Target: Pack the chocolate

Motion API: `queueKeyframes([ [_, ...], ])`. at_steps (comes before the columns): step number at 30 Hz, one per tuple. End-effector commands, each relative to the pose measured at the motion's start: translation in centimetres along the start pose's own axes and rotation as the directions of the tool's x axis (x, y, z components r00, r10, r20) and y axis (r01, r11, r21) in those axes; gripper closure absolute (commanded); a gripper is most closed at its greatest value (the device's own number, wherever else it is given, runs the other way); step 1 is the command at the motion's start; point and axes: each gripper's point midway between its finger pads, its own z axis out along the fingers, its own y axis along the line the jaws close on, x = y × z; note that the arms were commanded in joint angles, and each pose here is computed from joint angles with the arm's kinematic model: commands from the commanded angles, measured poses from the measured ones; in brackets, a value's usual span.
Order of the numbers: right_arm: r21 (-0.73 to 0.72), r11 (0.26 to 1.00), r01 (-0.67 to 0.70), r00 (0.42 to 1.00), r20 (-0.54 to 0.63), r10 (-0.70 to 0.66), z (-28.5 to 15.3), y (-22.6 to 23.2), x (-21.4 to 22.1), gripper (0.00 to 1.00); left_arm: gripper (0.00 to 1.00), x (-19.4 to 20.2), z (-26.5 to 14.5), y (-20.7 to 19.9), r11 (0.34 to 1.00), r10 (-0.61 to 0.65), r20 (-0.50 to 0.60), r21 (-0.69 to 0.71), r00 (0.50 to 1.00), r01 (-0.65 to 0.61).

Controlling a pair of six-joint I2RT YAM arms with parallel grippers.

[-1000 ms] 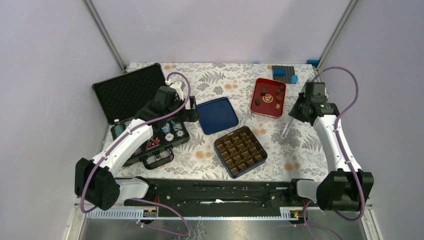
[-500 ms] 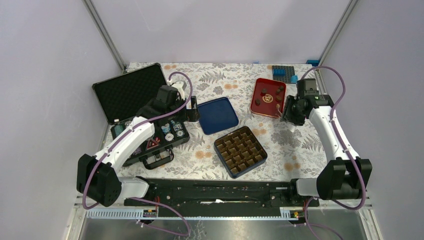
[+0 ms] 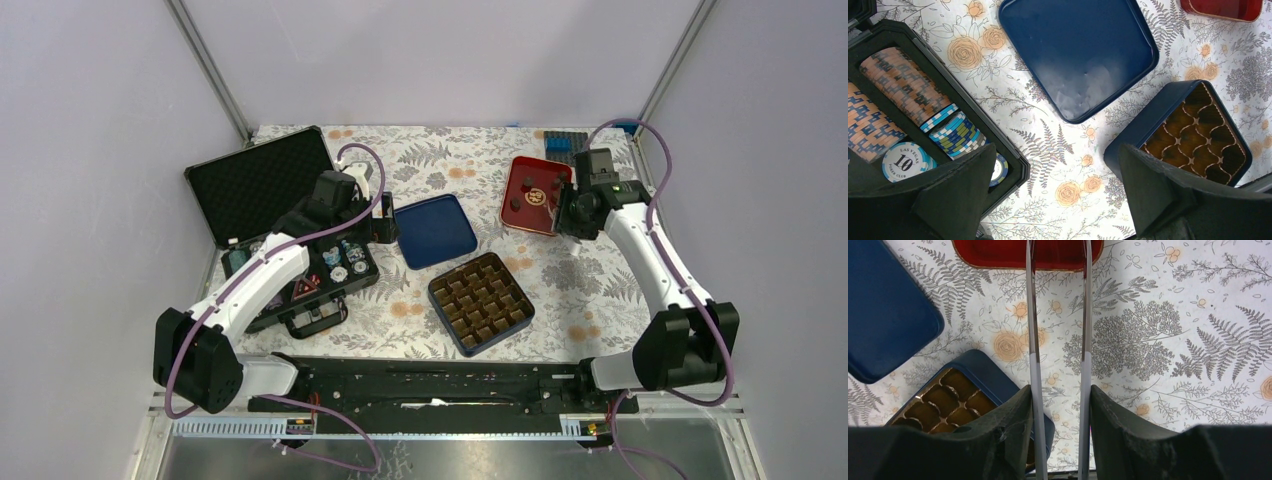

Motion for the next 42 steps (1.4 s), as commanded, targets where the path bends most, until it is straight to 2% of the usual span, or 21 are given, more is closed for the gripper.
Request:
queueKeyframes([
  [1, 0.039, 0.999, 0.025, 0.996, 0.084, -0.028, 0.6, 0.3, -2.7, 0.51, 0.01, -1.9, -1.0, -0.2, 1.000, 0.019, 0.070, -0.004, 0.997, -0.019],
  [8, 0.071, 0.997, 0.042, 0.993, 0.106, -0.049, 2.2, 0.1, -3.8, 0.51, 0.01, -1.9, -1.0, -0.1, 1.000, 0.011, 0.071, -0.011, 0.997, -0.010],
  [19, 0.089, 0.995, 0.052, 0.996, 0.066, -0.058, 4.6, 0.1, -3.3, 0.51, 0.01, -1.9, -1.0, 0.0, 1.000, -0.003, 0.072, -0.017, 0.997, 0.004],
  [37, 0.104, 0.993, 0.047, 0.998, 0.027, -0.051, 5.5, -0.5, -1.5, 0.55, 0.01, -1.7, -1.0, 0.0, 1.000, -0.006, 0.066, -0.016, 0.998, 0.007],
  [42, 0.103, 0.994, 0.041, 0.999, 0.024, -0.044, 5.5, -0.5, -1.3, 0.60, 0.01, -1.8, -1.0, 0.0, 1.000, -0.004, 0.069, -0.015, 0.998, 0.005],
])
